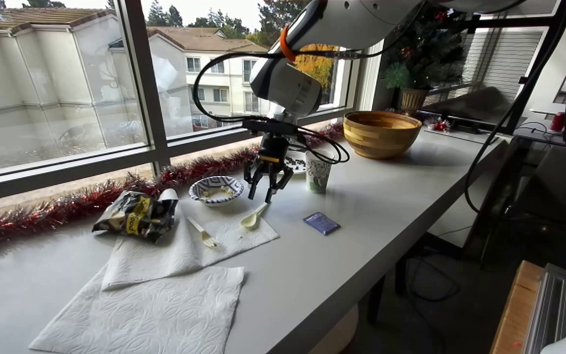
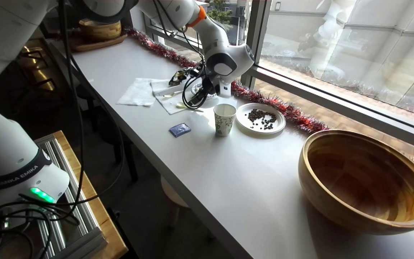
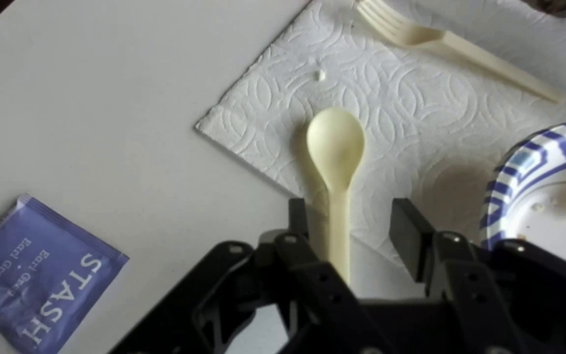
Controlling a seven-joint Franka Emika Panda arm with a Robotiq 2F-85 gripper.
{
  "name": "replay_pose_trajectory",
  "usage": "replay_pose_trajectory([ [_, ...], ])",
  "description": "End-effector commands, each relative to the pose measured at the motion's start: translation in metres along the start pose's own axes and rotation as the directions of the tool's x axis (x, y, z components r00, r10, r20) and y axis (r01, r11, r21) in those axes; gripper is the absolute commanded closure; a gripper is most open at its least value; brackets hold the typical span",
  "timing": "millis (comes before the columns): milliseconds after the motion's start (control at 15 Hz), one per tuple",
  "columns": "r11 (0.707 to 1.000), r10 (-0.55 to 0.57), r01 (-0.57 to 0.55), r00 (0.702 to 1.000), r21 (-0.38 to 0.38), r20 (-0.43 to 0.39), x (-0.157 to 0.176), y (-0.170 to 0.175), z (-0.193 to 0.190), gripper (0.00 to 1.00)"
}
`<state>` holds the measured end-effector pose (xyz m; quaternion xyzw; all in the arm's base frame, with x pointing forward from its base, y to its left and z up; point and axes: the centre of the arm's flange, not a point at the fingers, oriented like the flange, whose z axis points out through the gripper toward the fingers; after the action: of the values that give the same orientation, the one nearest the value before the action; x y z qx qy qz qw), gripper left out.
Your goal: Use the spoon to scoop some of the contents from the bowl into the cup
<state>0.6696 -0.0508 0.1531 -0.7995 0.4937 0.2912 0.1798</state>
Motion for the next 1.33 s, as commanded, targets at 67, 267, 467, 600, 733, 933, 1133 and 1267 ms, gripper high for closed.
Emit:
replay_pose_trajectory([
  [67, 0.986, -0.145, 0.133, 0.983, -0.105, -0.116, -0.057, 0.009, -0.051, 0.13],
  [267, 0.960, -0.211, 0.165, 0.957, -0.226, -0.197, -0.095, -0.002, -0.073, 0.00],
  [467, 0.929, -0.269, 0.164, 0.915, -0.332, -0.302, -0.126, -0.015, -0.080, 0.00],
  [600, 0.912, -0.302, 0.147, 0.873, -0.384, -0.383, -0.138, -0.024, -0.082, 0.00],
  [733, 0.887, -0.348, 0.133, 0.824, -0.443, -0.448, -0.149, -0.029, -0.081, 0.00],
  [933, 0.851, -0.426, 0.121, 0.729, -0.512, -0.536, -0.158, -0.034, -0.085, 0.00],
  [1133, 0.855, -0.411, 0.148, 0.777, -0.496, -0.476, -0.151, -0.043, -0.078, 0.00],
  [1267, 0.856, -0.407, 0.145, 0.779, -0.495, -0.476, -0.148, -0.042, -0.078, 0.00],
])
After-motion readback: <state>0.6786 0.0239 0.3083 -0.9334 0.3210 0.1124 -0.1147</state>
